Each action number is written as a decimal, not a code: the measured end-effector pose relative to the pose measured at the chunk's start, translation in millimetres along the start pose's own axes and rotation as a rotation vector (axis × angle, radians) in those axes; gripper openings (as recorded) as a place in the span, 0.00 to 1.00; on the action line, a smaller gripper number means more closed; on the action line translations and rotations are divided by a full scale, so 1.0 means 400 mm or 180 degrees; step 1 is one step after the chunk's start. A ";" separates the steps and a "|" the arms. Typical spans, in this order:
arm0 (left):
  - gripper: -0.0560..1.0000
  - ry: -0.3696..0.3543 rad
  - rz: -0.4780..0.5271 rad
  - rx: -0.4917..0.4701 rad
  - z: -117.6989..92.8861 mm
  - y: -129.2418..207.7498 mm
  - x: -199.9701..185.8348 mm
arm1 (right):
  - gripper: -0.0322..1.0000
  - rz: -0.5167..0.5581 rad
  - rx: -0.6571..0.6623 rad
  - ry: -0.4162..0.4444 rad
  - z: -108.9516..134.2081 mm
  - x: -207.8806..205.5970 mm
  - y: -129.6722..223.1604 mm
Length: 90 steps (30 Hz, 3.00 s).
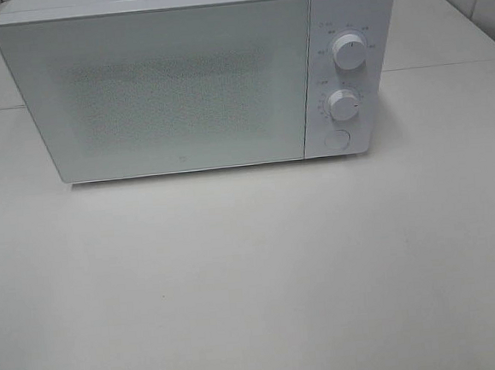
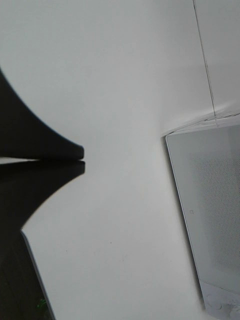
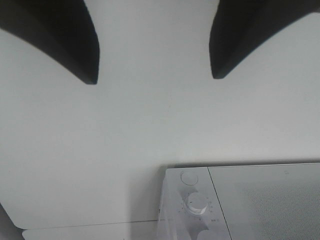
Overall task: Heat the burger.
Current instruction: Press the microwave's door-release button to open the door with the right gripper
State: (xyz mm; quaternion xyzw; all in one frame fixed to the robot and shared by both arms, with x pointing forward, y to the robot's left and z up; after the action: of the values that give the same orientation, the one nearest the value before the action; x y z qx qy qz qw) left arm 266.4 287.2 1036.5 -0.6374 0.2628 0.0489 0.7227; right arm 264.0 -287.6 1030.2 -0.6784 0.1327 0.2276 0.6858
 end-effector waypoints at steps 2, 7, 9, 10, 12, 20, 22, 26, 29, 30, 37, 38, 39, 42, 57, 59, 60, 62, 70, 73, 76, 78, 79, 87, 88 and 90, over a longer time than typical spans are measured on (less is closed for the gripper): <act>0.05 0.0000 0.0000 0.0000 0.000 0.000 0.000 | 0.63 0.0000 0.0000 0.0000 0.000 0.000 0.000; 0.05 0.0000 0.0000 0.0000 0.000 0.000 0.000 | 0.63 0.0000 0.0000 0.0000 0.000 0.000 0.000; 0.05 0.0000 0.0000 0.0000 0.000 0.000 0.000 | 0.63 0.0000 0.0000 0.0000 0.000 0.000 0.000; 0.05 0.0000 0.0000 0.0000 0.000 0.000 0.000 | 0.63 0.0000 0.0000 0.0000 0.000 0.000 0.000; 0.05 0.0000 0.0000 0.0000 0.000 0.000 0.000 | 0.63 -0.0003 0.0000 0.0000 0.000 0.000 0.000; 0.05 0.0000 0.0000 0.0000 0.000 0.000 0.000 | 0.63 0.0273 0.0027 0.0007 -0.003 0.039 -0.029; 0.05 0.0000 0.0000 0.0000 0.000 0.000 0.000 | 0.63 0.0336 0.0032 0.0009 -0.003 0.047 -0.033; 0.05 0.0000 0.0000 0.0000 0.000 0.000 0.000 | 0.63 0.0514 0.0052 0.0020 -0.007 0.095 -0.059; 0.05 0.0000 0.0000 0.0000 0.000 0.000 0.000 | 0.63 0.0497 0.0056 0.0031 -0.010 0.127 -0.083; 0.05 0.0000 0.0000 0.0000 0.000 0.000 0.000 | 0.63 0.0475 0.0055 0.0039 -0.013 0.149 -0.101; 0.05 0.0000 0.0000 0.0000 0.000 0.000 0.000 | 0.63 0.0300 0.0069 0.0073 -0.020 0.216 -0.156; 0.05 0.0000 0.0000 0.0000 0.000 0.000 0.000 | 0.63 0.0284 0.0069 0.0079 -0.022 0.230 -0.163; 0.05 0.0000 0.0000 0.0000 0.000 0.000 0.000 | 0.63 0.0284 0.0069 0.0079 -0.022 0.230 -0.163; 0.05 0.0000 0.0000 0.0000 0.000 0.000 0.000 | 0.63 0.0223 0.0084 0.0106 -0.029 0.295 -0.190; 0.05 0.0000 0.0000 0.0000 0.000 0.000 0.000 | 0.49 0.0053 -0.0148 0.0198 -0.050 0.463 -0.224; 0.05 0.0000 0.0000 0.0000 0.000 0.000 0.000 | 0.44 -0.0013 -0.0149 0.0208 -0.053 0.483 -0.229; 0.05 0.0000 0.0000 0.0000 0.000 0.000 0.000 | 0.41 -0.0045 -0.0153 0.0213 -0.054 0.492 -0.232; 0.05 0.0000 0.0000 0.0000 0.000 0.000 0.000 | 0.33 -0.0102 -0.0155 0.0222 -0.056 0.509 -0.235; 0.05 0.0000 0.0000 0.0000 0.000 0.000 0.000 | 0.05 -0.0269 -0.0161 0.0249 -0.062 0.564 -0.241; 0.05 0.0000 0.0000 0.0000 0.000 0.000 0.000 | 0.04 -0.0282 -0.0158 0.0242 -0.061 0.576 -0.240; 0.05 0.0000 0.0000 0.0000 0.000 0.000 0.000 | 0.04 -0.0295 -0.0189 0.0147 -0.038 0.580 -0.239; 0.05 0.0000 0.0000 0.0000 0.000 0.000 0.000 | 0.04 -0.0348 -0.0202 0.0044 -0.013 0.580 -0.244; 0.05 0.0000 0.0000 0.0000 0.000 0.000 0.000 | 0.04 -0.0387 -0.0246 -0.0084 0.018 0.579 -0.246; 0.05 0.0000 0.0000 0.0000 0.000 0.000 0.000 | 0.04 -0.0526 -0.0407 -0.0453 0.107 0.569 -0.252; 0.05 0.0000 0.0000 0.0000 0.000 0.000 0.000 | 0.04 -0.0547 -0.0435 -0.0520 0.123 0.566 -0.252; 0.05 0.0000 0.0000 0.0000 0.000 0.000 0.000 | 0.04 -0.0567 -0.0462 -0.0584 0.138 0.563 -0.252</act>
State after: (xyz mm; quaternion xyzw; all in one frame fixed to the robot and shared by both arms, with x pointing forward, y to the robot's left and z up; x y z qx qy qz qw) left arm 266.4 287.2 1036.5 -0.6374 0.2628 0.0489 0.7227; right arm 500.7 -200.6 1009.9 -0.7116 -0.0081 0.2359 0.6617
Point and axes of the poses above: a point on each arm's last joint axis where the gripper is mounted, x pointing out along that axis toward the gripper, z along the wrist's bending axis when the last joint is at zero, y = z × x, the point moved 4 cm from there along x, pointing out along that axis toward the gripper
